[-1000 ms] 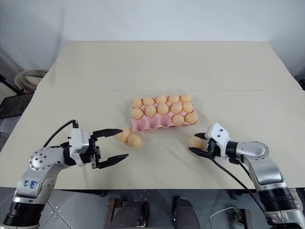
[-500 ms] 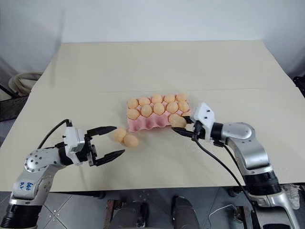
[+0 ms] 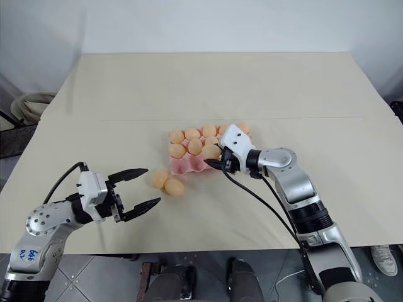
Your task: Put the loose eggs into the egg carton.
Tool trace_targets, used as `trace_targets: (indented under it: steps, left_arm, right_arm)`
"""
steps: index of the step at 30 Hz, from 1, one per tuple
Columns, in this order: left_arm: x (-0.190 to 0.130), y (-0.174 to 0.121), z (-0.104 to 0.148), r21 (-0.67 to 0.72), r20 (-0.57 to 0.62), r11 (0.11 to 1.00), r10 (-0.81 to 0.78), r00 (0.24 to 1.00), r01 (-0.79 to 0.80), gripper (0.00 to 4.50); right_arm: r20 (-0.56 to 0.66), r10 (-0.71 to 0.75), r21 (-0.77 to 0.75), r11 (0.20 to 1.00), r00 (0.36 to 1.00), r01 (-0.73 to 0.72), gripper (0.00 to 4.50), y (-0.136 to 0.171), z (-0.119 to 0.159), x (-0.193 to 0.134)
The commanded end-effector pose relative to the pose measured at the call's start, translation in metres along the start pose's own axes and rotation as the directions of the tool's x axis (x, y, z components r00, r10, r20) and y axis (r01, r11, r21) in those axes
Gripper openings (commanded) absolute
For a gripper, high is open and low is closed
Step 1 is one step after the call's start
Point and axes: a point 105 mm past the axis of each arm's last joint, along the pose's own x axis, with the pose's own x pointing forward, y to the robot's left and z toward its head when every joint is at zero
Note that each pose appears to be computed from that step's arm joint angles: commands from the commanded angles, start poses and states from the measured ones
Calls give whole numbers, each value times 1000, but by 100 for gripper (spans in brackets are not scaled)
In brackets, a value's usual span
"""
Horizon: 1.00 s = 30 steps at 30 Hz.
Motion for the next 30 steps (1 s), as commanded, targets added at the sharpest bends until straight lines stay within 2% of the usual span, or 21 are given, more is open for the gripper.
trace_targets:
  steps: [1, 2, 3, 9, 14, 21, 30]
  left_arm:
    - [-8, 5, 8, 34, 8, 999, 42, 999, -42, 450]
    - [-11, 7, 7, 29, 8, 998, 59, 998, -59, 450]
    - [-13, 9, 7, 26, 8, 997, 77, 997, -77, 450]
    - [-35, 14, -2, -7, -25, 982, 190, 981, -191, 450]
    - [-53, 9, -14, -29, -80, 969, 242, 967, -245, 450]
    - [-58, 8, -13, -14, -83, 968, 249, 965, -251, 450]
    - [-35, 10, -12, -48, -101, 982, 177, 979, -183, 450]
  right_arm:
    - [48, -7, -46, 999, 999, 9, 397, -3, 16, -15]
    - [64, 5, -53, 999, 998, -1, 434, -2, 18, -22]
    - [86, 19, -62, 998, 996, -14, 447, 1, 21, -28]
    - [218, 87, -73, 995, 972, -72, 447, 20, 18, -79]
    - [210, 125, -61, 992, 970, -114, 447, 39, -2, -111]
    - [145, 63, -44, 997, 987, -57, 447, 40, -31, -130]
    - [151, 47, -49, 998, 987, -40, 447, 37, -30, -130]
